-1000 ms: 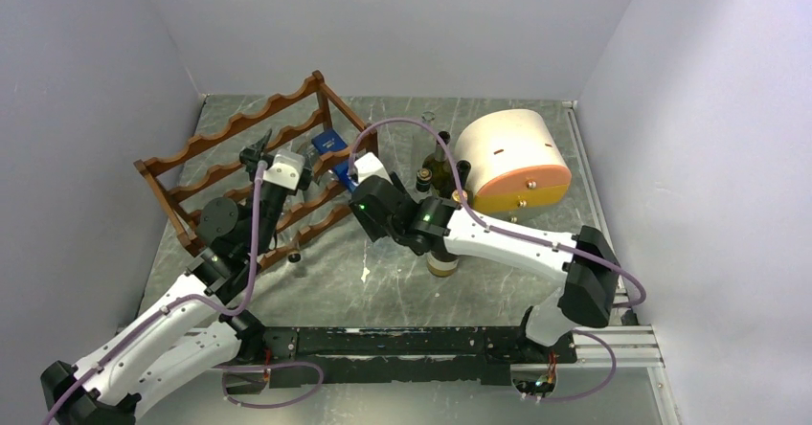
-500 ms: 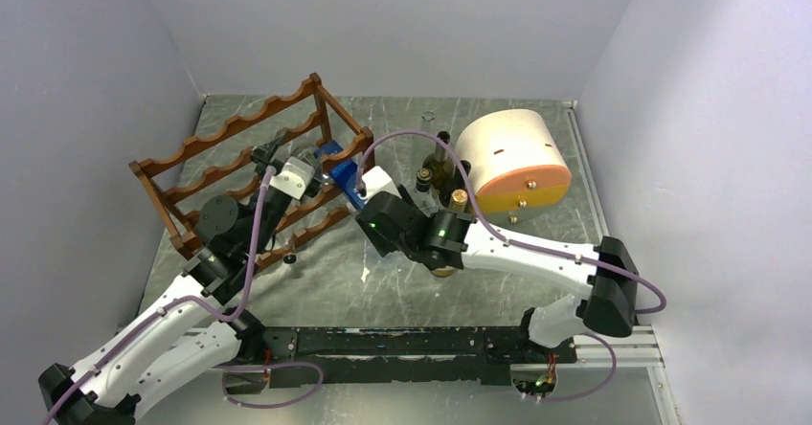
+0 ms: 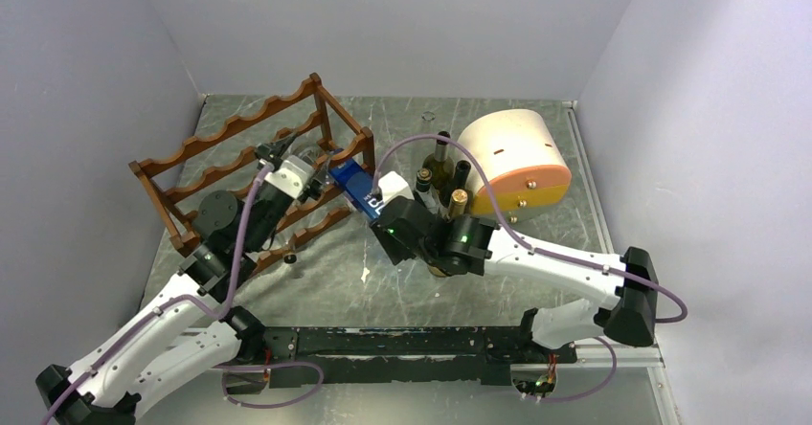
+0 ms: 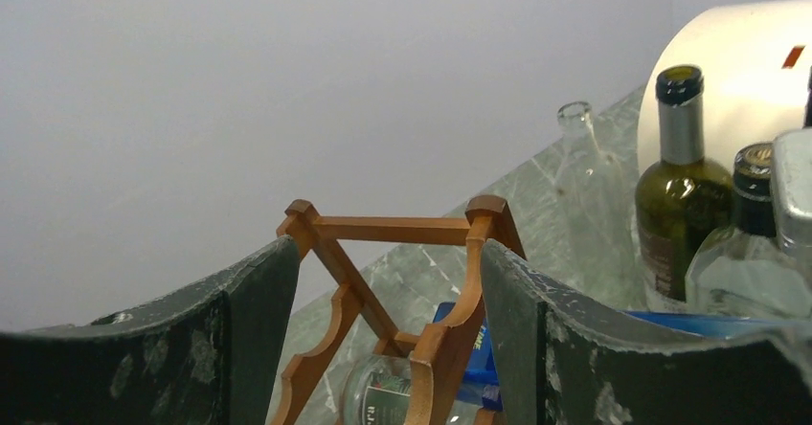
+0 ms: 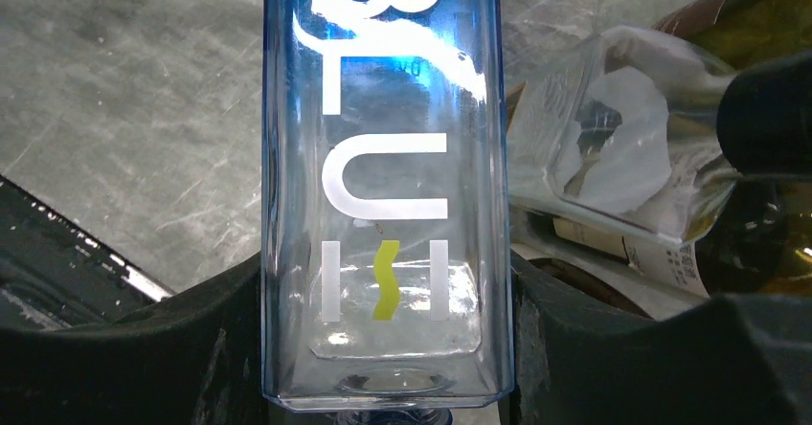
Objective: Take the wine bottle off the wine rack
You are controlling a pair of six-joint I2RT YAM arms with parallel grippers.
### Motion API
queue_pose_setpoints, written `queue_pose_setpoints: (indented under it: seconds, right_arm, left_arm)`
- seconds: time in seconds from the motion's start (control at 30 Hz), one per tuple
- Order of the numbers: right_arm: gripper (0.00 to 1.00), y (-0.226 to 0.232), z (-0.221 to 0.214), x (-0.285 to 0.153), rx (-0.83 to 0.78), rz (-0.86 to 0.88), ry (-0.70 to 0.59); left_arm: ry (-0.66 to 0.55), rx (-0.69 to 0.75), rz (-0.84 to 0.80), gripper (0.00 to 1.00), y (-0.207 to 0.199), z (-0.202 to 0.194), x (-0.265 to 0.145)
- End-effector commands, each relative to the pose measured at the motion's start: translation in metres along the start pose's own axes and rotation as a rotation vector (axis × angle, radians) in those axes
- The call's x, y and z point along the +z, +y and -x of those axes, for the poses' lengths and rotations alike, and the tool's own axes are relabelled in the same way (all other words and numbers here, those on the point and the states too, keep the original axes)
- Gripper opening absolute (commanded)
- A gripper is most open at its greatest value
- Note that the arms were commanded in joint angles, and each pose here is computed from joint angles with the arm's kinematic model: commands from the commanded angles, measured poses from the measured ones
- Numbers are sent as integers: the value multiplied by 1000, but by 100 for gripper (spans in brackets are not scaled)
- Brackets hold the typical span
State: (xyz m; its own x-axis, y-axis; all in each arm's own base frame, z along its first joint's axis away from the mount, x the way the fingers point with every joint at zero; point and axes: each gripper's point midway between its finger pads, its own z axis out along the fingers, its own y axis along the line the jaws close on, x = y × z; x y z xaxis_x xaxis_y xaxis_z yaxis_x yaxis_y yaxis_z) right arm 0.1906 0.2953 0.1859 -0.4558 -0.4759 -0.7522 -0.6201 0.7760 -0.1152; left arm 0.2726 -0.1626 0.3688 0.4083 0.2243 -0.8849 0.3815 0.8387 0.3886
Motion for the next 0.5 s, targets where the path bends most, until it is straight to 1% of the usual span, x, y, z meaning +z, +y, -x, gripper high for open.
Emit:
queue_pose_setpoints:
  seconds: [0.0, 0.1, 0.27, 0.47]
  right_arm:
    - [0, 19, 27, -28, 60, 131, -111]
    - [0, 19, 26, -34, 69, 152, -118]
    - [0, 17, 21, -41, 69, 166, -115]
    - [0, 13, 18, -52, 74, 185, -126]
  left_arm:
    - [-44, -160, -8, 72, 4, 31, -1]
    - [-17, -240, 5, 73, 5, 30, -4]
    - [0, -288, -64, 74, -8, 31, -12]
    - [51, -332, -80, 75, -10, 29, -19]
